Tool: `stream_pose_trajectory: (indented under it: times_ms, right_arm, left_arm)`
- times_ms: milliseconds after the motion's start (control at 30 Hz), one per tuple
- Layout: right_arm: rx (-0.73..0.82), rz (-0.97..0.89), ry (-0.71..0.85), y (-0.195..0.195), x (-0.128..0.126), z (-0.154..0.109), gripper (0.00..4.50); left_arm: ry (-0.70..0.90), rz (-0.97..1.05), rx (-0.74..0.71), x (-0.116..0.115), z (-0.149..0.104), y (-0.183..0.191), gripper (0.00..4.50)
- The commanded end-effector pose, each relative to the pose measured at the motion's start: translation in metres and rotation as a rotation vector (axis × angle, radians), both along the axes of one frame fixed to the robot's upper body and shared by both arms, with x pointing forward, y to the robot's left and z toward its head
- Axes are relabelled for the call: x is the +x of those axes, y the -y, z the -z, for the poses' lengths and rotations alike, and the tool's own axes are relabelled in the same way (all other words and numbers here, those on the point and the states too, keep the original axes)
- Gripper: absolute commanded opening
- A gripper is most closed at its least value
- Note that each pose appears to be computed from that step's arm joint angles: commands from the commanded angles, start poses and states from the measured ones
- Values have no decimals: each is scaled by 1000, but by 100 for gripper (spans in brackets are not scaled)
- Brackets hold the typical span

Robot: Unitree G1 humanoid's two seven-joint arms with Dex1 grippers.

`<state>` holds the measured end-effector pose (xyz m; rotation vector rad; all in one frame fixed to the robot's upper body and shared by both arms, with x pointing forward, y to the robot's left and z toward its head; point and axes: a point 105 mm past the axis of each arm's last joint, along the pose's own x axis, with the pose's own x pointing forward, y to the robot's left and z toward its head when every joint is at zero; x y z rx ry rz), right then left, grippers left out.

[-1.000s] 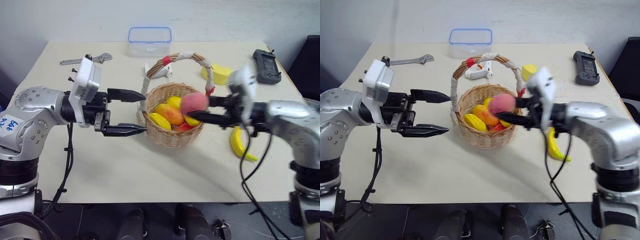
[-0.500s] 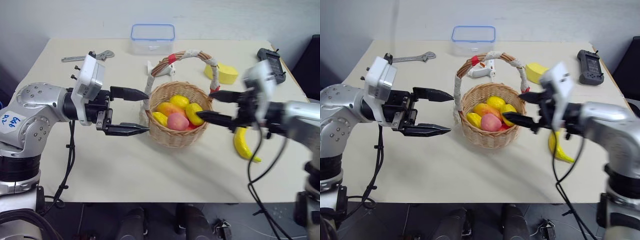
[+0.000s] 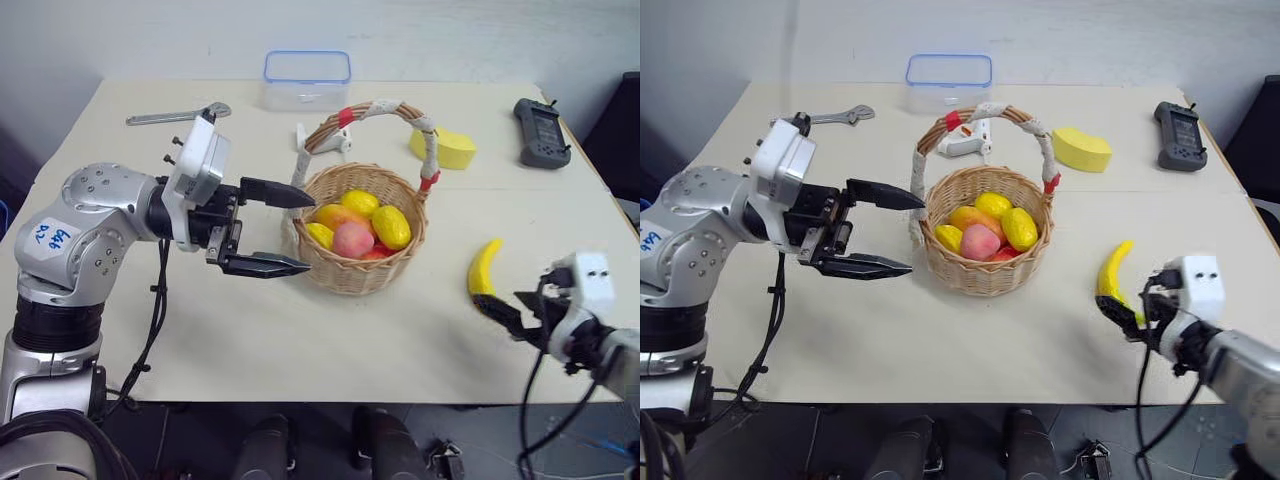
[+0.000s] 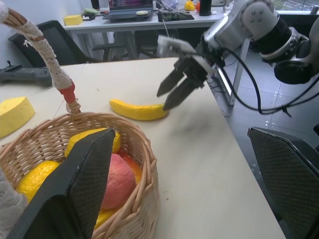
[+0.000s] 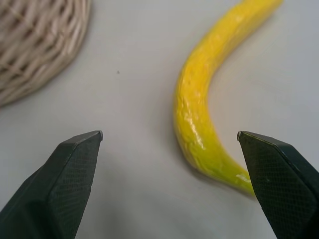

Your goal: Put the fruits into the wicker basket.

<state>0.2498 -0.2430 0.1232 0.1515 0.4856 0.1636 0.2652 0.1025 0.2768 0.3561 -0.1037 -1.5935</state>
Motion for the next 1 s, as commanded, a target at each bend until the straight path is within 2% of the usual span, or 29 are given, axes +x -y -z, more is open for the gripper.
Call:
stream_pose_trajectory:
  times_ms: [33,133,233,533,600,800,900,1000]
  right_arm:
    - [-65,59,71,10,13,-4,447]
    - [-54,66,70,15,21,4,447]
    - [-69,55,66,20,26,11,390]
    - [-112,-116,97,12,26,8,81]
    - [-92,-243,122,3,15,-6,75]
    - [13,-738,192,-35,-32,-84,75]
    - [12,-908,201,-57,-35,-106,75]
    - [20,-997,215,-75,-30,-117,75]
  left_arm:
    - [43,16,-10,-4,-7,1,450]
    - [45,10,-15,-3,-7,1,450]
    - [48,3,-20,-3,-8,1,450]
    - [56,-22,-18,-1,-11,-3,450]
    - [54,-41,-14,-1,-12,-6,450]
    - [43,-126,-13,-1,-18,-26,450]
    - [54,-150,-4,-1,-19,-30,450]
    - [60,-154,-3,-1,-20,-30,450]
